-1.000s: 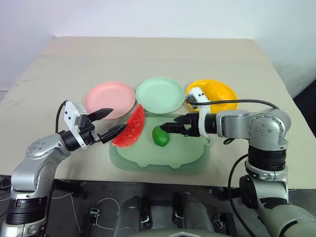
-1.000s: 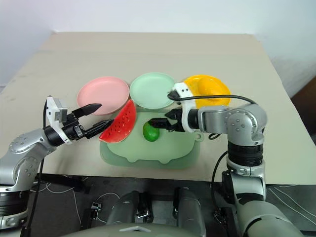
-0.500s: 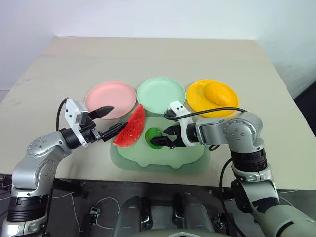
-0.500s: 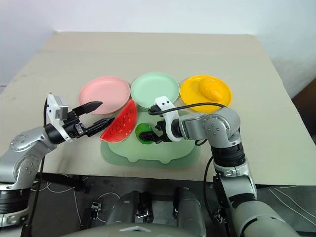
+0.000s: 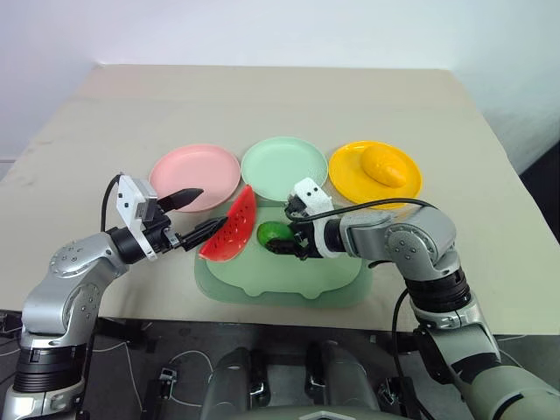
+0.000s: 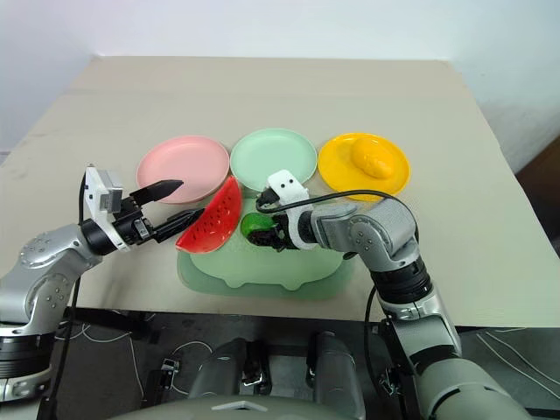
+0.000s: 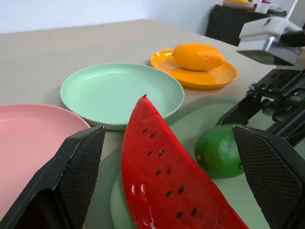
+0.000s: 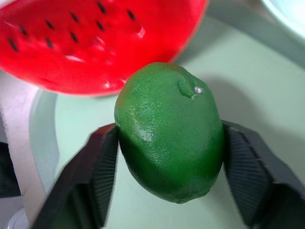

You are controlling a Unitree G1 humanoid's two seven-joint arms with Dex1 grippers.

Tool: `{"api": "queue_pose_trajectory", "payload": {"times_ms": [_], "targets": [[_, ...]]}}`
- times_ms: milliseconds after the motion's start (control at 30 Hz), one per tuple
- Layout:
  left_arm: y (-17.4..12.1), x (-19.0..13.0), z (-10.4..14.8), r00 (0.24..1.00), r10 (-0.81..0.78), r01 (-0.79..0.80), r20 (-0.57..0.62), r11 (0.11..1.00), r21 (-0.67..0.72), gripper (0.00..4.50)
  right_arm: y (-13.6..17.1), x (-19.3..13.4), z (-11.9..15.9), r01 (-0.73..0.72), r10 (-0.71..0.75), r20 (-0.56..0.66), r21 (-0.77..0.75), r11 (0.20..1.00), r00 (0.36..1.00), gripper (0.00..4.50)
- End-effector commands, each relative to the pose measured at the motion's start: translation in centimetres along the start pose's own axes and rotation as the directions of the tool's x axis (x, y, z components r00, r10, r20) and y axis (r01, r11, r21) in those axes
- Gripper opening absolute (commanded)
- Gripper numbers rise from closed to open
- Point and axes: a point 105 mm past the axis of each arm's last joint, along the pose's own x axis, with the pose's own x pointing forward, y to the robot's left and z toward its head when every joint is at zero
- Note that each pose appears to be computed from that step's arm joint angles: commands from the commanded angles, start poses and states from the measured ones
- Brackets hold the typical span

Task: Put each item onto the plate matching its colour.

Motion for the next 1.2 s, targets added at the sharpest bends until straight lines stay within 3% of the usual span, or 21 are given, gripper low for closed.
{"api": "queue_pose_trajectory", "payload": {"times_ms": [33,167,233,367,700,1000,1167,1200], "targets": [[-0.1,-0.1,1.2,1.0,-0.006,0.005,0.023,0.999,0.044,4.5,0.6,-0.8,1.4,-0.027,0.032,0.076,-0.062,0.998,0.997,2.74],[0.0,-0.2,1.2,1.0,-0.001,0.0,0.022,0.999,0.044,4.5,0.3,-2.1,2.4,-0.048,0.057,0.138,-0.068,0.997,0.989,2.74],[0.1,-0.5,1.2,1.0,0.01,-0.011,0.023,0.999,0.047,4.5,-0.2,-4.2,3.8,-0.06,0.082,0.23,-0.099,0.993,0.97,2.74],[0.1,-0.8,1.4,0.999,0.025,-0.026,0.034,0.999,0.042,4.5,-2.8,-6.2,5.2,0.029,0.009,0.305,-0.119,0.992,0.952,2.74],[-0.1,-0.5,2.2,0.998,0.033,-0.036,0.049,0.998,0.048,4.5,-9.5,-2.8,7.9,0.219,-0.19,0.305,-0.063,0.974,0.933,2.74],[-0.2,-0.4,3.1,0.998,0.042,-0.045,0.056,0.997,0.057,4.5,-11.6,1.9,8.2,0.271,-0.251,0.239,-0.056,0.961,0.938,2.74],[-0.4,-0.1,3.1,0.997,0.042,-0.045,0.062,0.997,0.057,4.5,-12.0,3.0,8.7,0.284,-0.272,0.251,-0.014,0.959,0.929,2.74],[-0.5,-0.1,3.0,0.997,0.04,-0.044,0.061,0.997,0.056,4.5,-12.1,3.2,8.5,0.294,-0.282,0.239,-0.018,0.956,0.929,3.09]]}}
